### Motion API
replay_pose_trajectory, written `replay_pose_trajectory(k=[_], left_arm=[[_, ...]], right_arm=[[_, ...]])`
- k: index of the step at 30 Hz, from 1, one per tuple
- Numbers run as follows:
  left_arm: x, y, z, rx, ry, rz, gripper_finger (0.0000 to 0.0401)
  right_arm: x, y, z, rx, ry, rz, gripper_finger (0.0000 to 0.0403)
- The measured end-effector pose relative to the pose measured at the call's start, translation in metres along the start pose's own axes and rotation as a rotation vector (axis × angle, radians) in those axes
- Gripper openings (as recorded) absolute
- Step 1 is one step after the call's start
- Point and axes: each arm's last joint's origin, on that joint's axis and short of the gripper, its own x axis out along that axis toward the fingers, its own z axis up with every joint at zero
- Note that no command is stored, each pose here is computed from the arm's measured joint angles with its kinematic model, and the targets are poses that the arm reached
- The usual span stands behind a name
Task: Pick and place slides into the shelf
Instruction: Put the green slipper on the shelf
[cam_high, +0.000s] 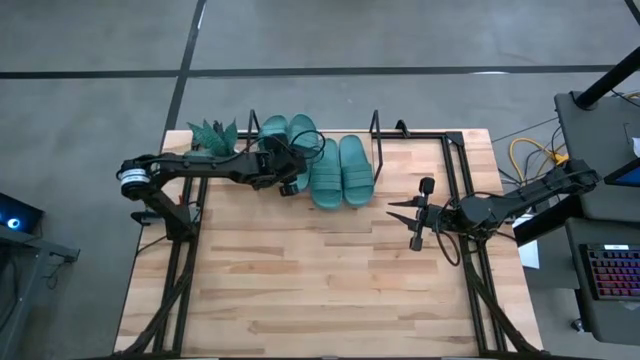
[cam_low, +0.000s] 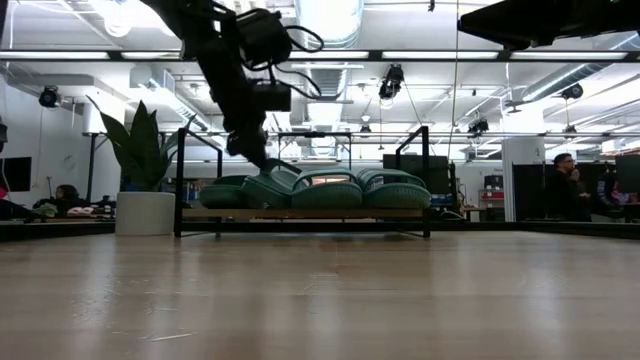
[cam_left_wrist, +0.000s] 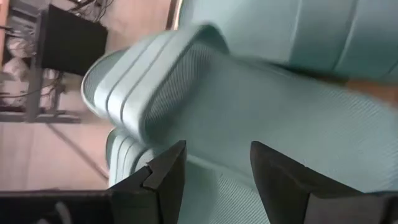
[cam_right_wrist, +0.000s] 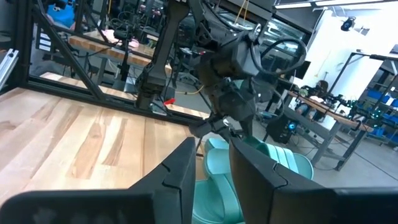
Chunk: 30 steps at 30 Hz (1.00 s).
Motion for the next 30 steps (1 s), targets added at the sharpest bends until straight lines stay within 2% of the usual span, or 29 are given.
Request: replay_pose_trajectory(k=[8,11,17,23,30], left_arm=[[0.0097,-0.0079,-0.0041,0.045,0.045,0.006,0.0149],[0.0091,-0.0079,-0.0041,0.044,0.039,-0.006,0.0111],[0.0066,-0.007,-0.0037,0.037,0.015,-0.052,0.001],[0.0063,-0.0068,-0.0061,0.059,0.037,-0.049,0.0002],[0.0042,-0.0047,-0.0102,0.072,0.087,0.007,0.0]], right_arm=[[0.0,0.0,0.0,-0.001,0.0,0.0,0.0081],[0.0,0.0,-0.0001,-0.004,0.001,0.0,0.0078],[0.0,0.0,0.0,-0.003,0.0,0.0,0.008],[0.0,0.0,0.0,-0.003,0.0,0.0,0.0087],[0.0,0.0,0.0,-0.003,0.0,0.0,0.0085]])
